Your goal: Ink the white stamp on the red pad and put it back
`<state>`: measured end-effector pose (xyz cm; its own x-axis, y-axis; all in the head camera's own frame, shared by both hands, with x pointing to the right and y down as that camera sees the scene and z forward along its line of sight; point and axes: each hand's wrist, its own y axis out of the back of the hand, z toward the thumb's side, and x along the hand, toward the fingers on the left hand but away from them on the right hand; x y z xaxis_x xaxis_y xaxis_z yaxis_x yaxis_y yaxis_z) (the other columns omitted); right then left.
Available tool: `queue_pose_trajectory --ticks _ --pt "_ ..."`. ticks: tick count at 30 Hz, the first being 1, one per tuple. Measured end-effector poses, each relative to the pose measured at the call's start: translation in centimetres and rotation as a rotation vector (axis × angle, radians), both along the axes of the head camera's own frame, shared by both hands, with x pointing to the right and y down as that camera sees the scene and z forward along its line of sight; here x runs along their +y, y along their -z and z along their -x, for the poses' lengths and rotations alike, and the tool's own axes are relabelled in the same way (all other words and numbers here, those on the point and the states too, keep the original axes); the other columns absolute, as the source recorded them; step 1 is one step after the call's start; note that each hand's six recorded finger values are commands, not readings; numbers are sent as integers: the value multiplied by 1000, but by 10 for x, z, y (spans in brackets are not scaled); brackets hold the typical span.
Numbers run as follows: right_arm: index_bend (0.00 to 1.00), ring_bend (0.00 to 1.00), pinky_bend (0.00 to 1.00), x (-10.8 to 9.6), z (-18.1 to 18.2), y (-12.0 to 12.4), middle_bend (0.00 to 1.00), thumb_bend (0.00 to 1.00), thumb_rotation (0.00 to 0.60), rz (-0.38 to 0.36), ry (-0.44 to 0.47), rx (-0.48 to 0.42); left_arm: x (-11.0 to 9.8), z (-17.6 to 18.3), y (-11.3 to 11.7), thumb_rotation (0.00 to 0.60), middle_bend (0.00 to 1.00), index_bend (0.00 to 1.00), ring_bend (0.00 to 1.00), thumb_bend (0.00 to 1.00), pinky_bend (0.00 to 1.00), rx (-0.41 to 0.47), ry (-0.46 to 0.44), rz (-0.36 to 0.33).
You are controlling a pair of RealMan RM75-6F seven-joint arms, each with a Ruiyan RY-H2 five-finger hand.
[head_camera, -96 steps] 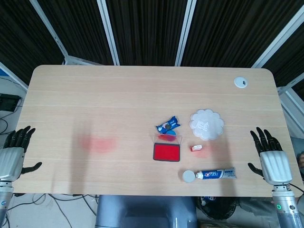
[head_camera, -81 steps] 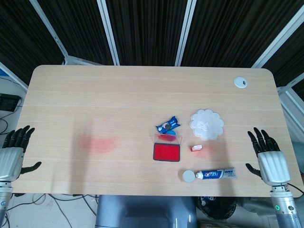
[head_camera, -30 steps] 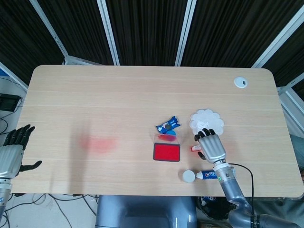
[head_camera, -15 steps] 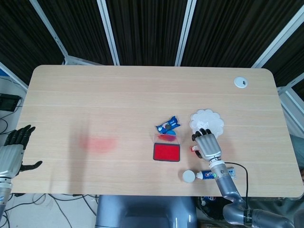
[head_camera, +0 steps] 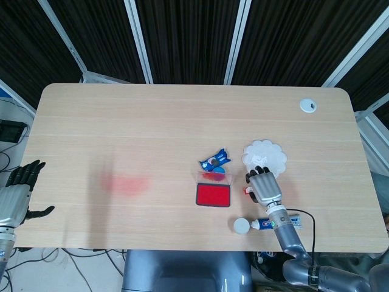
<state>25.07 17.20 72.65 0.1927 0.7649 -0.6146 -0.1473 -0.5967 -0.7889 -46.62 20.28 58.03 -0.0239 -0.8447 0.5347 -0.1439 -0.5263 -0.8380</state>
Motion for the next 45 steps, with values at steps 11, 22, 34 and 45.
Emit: queue_pose_trajectory --ticks 11,22,34,45 --pt "513 230 267 3 2 -9 394 408 600 18 -15 -6 0 0 0 600 0 0 0 0 0 3 4 2" --pt "522 234 267 3 -1 -10 401 422 600 16 -18 3 0 0 1 600 0 0 0 0 0 8 6 3" --pt "524 234 268 3 -3 -11 402 425 600 17 -13 18 0 0 0 600 0 0 0 0 0 11 8 7" --pt "551 259 283 3 -4 -12 438 458 600 18 -17 25 0 1 0 600 0 0 0 0 0 12 12 13"
